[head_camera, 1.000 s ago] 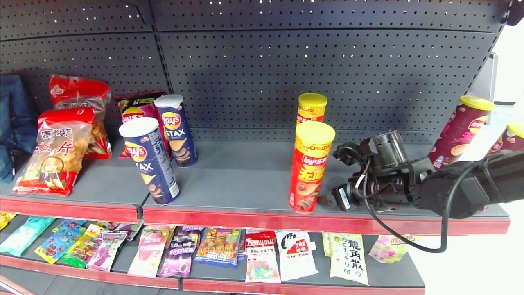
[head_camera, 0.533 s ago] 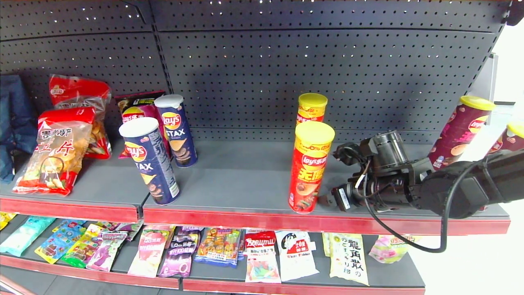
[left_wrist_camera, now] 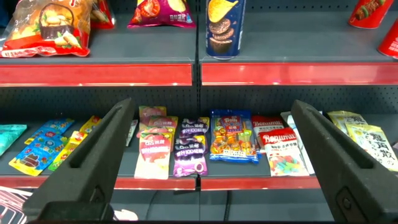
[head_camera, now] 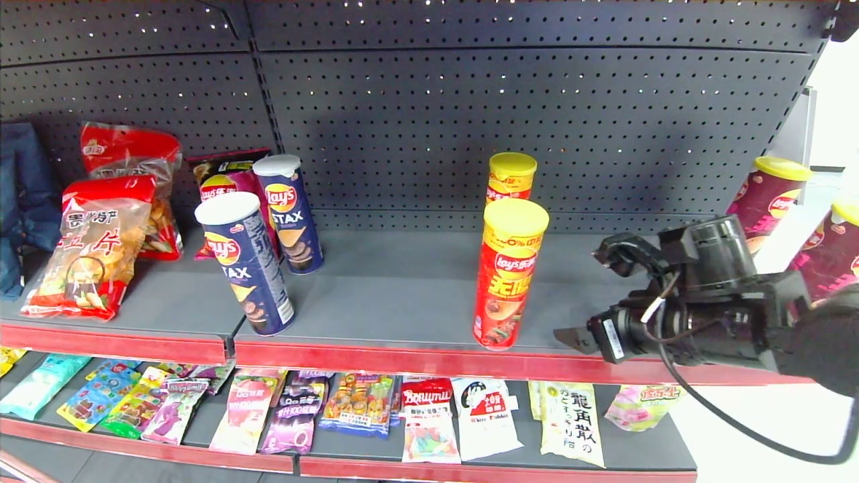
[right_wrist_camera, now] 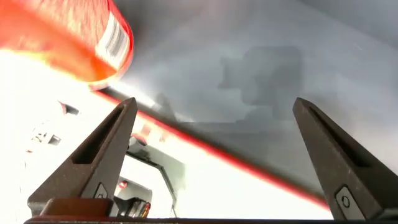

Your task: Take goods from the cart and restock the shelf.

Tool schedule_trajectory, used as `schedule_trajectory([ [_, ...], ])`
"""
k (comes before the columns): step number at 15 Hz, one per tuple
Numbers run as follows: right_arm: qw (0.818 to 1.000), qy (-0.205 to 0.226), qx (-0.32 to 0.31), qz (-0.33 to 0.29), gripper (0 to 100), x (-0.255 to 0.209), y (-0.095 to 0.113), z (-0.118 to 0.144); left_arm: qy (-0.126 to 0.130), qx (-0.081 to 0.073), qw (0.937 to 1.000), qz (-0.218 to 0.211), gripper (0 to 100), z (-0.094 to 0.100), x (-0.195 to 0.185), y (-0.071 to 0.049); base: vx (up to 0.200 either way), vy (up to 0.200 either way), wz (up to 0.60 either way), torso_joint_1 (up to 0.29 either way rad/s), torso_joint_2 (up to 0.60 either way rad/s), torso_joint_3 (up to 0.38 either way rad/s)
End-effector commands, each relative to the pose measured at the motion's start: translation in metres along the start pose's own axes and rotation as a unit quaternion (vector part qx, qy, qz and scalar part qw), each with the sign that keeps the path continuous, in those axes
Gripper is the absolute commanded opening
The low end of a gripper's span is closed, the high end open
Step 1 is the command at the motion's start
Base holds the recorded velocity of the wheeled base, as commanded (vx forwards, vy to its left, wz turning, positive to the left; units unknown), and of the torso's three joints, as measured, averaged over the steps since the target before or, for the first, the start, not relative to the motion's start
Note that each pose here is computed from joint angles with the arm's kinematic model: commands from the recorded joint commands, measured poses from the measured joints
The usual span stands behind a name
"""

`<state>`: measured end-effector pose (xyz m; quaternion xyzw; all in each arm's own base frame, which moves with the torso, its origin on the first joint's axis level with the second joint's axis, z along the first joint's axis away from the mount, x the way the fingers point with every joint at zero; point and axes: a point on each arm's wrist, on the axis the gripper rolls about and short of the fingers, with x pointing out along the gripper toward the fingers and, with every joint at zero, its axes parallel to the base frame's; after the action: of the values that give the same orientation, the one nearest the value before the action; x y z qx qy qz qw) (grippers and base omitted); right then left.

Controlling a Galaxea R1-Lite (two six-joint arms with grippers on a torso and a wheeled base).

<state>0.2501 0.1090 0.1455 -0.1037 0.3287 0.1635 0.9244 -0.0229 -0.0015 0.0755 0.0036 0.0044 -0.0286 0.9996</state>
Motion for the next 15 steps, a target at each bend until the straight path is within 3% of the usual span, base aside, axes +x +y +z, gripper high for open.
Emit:
schedule_trajectory([
  [1, 0.998, -0.061, 0.002, -0.007, 100, -0.066, -0.007, -0.021, 0.000, 0.000, 1.0000, 0.000, 100, 0.000, 0.000, 0.000, 0.000, 0.000, 0.00, 0.000, 0.00, 0.000],
  [6, 0.985, -0.163, -0.020, -0.061, 100, -0.150, -0.026, -0.087, 0.000, 0.000, 1.0000, 0.000, 100, 0.000, 0.000, 0.000, 0.000, 0.000, 0.00, 0.000, 0.00, 0.000],
  [7, 0.985, -0.163, -0.020, -0.061, 100, -0.150, -0.026, -0.087, 0.000, 0.000, 1.0000, 0.000, 100, 0.000, 0.000, 0.000, 0.000, 0.000, 0.00, 0.000, 0.00, 0.000],
  [8, 0.972, -0.224, -0.006, -0.070, 100, -0.179, -0.024, -0.122, 0.000, 0.000, 1.0000, 0.000, 100, 0.000, 0.000, 0.000, 0.000, 0.000, 0.00, 0.000, 0.00, 0.000],
  [11, 0.954, -0.290, 0.004, -0.079, 100, -0.189, -0.008, -0.178, 0.000, 0.000, 1.0000, 0.000, 100, 0.000, 0.000, 0.000, 0.000, 0.000, 0.00, 0.000, 0.00, 0.000],
  [12, 0.954, -0.290, 0.004, -0.079, 100, -0.189, -0.008, -0.178, 0.000, 0.000, 1.0000, 0.000, 100, 0.000, 0.000, 0.000, 0.000, 0.000, 0.00, 0.000, 0.00, 0.000],
  [13, 0.941, -0.325, 0.006, -0.097, 100, -0.182, 0.001, -0.217, 0.000, 0.000, 1.0000, 0.000, 100, 0.000, 0.000, 0.000, 0.000, 0.000, 0.00, 0.000, 0.00, 0.000],
  [14, 0.934, -0.341, 0.006, -0.106, 100, -0.183, 0.003, -0.226, 0.000, 0.000, 1.0000, 0.000, 100, 0.000, 0.000, 0.000, 0.000, 0.000, 0.00, 0.000, 0.00, 0.000],
  [15, 0.944, -0.309, 0.018, -0.117, 100, -0.180, 0.003, -0.232, 0.001, 0.000, 1.0000, 0.000, 100, 0.000, 0.000, 0.000, 0.000, 0.000, 0.00, 0.000, 0.00, 0.000],
])
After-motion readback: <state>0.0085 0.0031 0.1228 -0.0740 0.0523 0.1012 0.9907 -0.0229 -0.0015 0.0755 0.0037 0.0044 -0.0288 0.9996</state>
